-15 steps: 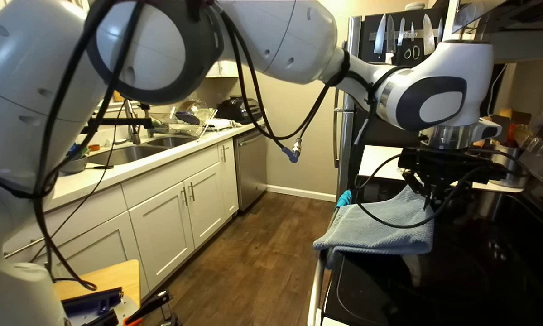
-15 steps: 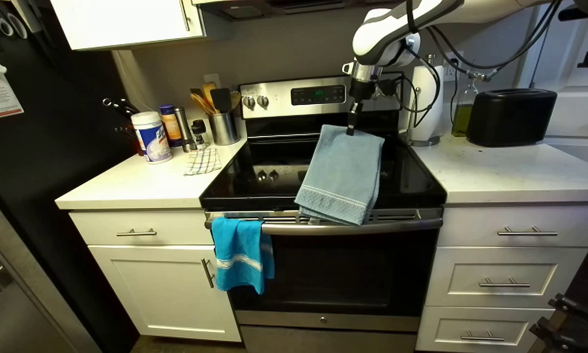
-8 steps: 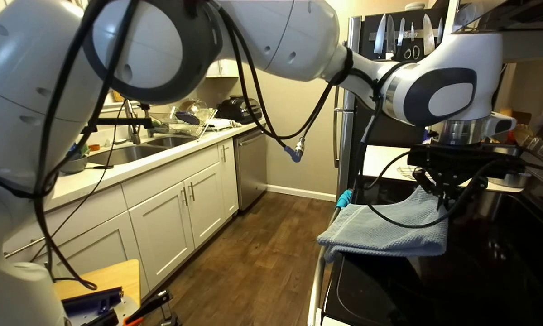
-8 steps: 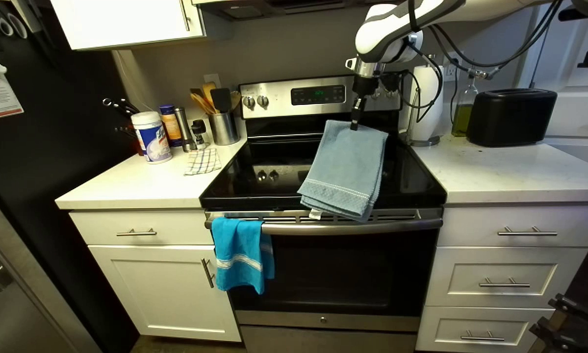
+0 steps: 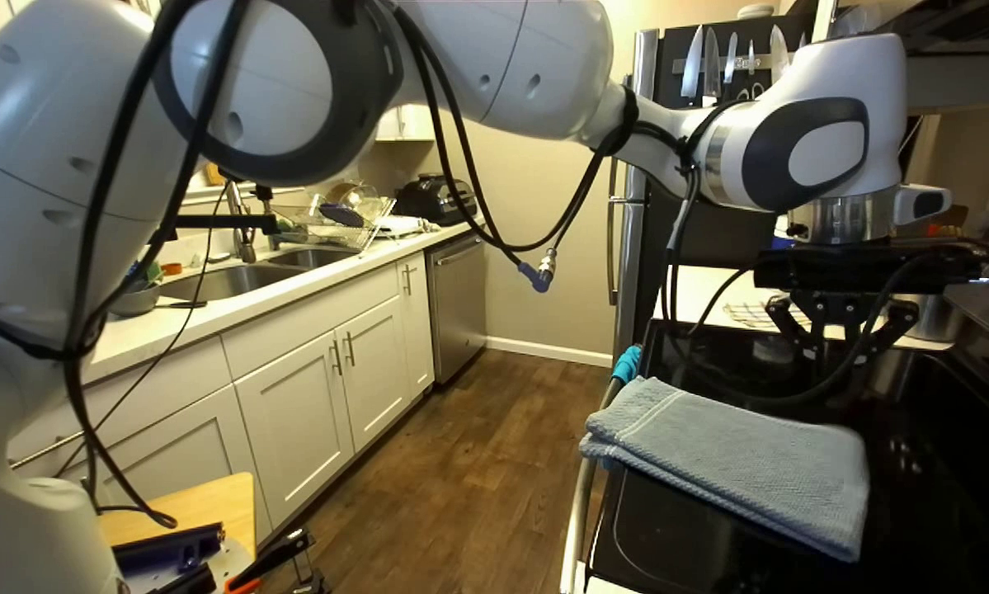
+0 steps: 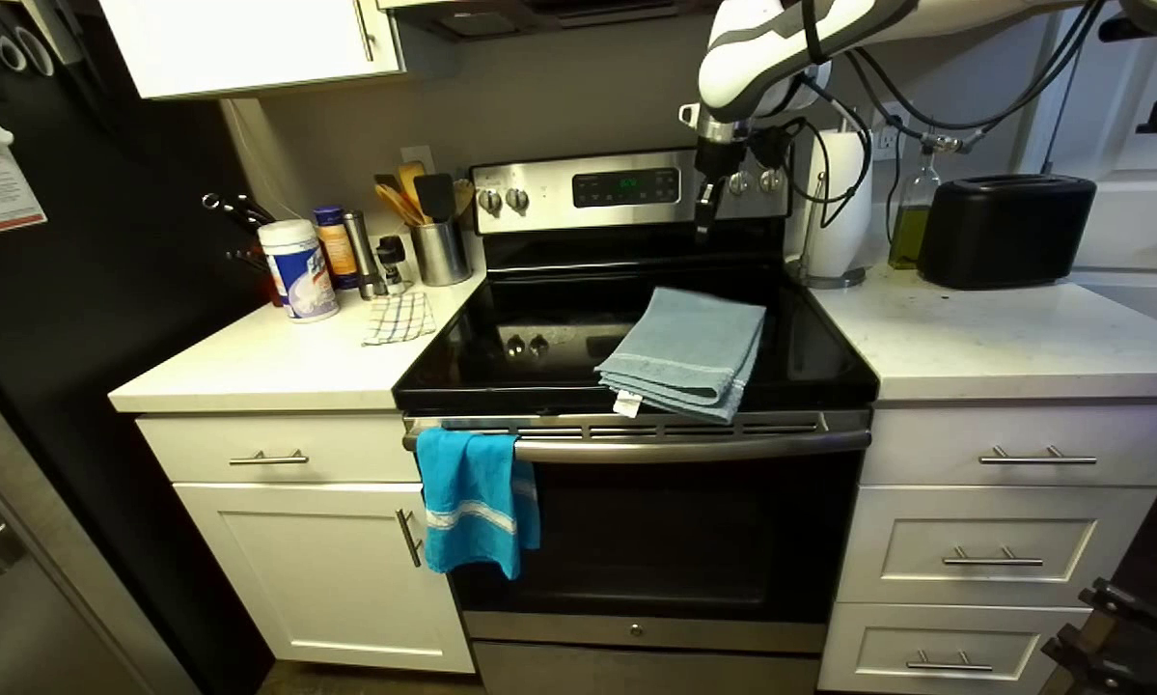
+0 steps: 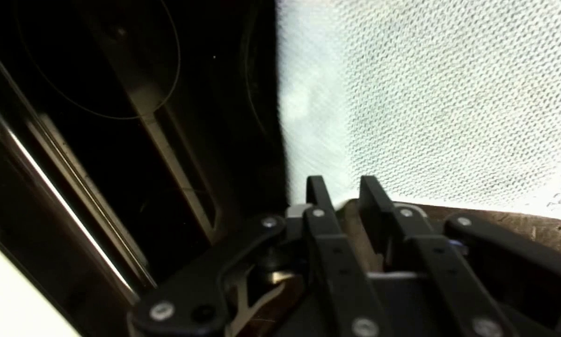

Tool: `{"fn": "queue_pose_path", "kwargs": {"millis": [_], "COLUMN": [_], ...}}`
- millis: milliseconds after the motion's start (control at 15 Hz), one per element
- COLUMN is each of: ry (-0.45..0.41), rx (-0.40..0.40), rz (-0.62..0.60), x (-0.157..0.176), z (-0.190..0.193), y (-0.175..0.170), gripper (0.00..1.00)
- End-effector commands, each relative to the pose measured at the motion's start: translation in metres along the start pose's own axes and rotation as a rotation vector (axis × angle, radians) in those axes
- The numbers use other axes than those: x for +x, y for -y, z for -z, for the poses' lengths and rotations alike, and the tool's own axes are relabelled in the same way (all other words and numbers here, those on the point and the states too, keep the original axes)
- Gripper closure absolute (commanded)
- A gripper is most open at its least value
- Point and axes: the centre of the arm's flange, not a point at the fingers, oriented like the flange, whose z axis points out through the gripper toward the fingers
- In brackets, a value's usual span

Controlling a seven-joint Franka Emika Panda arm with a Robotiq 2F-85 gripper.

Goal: Put the light blue towel on the stove

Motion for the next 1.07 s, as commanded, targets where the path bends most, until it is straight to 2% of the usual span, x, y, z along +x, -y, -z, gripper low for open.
{"fn": "queue_pose_path", "kwargs": {"millis": [0,133,467,600,667,733,1000], "ry": [0.025,0.028,0.019,0.022,0.017,0.017,0.017], "rx": [-0.052,-0.051,0.078,0.123,0.077,0.090,0.096], "rz": [-0.003,0.008,0.071,0.085,0.067,0.072,0.075], "x": [0.006,0.009,0.025,0.031,0.030,0.033,0.034], "z": [0.007,0.007,0.001,0.000,-0.001,-0.001,-0.001], "y": [0.006,0.011,0.051,0.064,0.056,0.063,0.065], "gripper": [0.45,0.32,0.00,0.00,0.05,0.00,0.00]}}
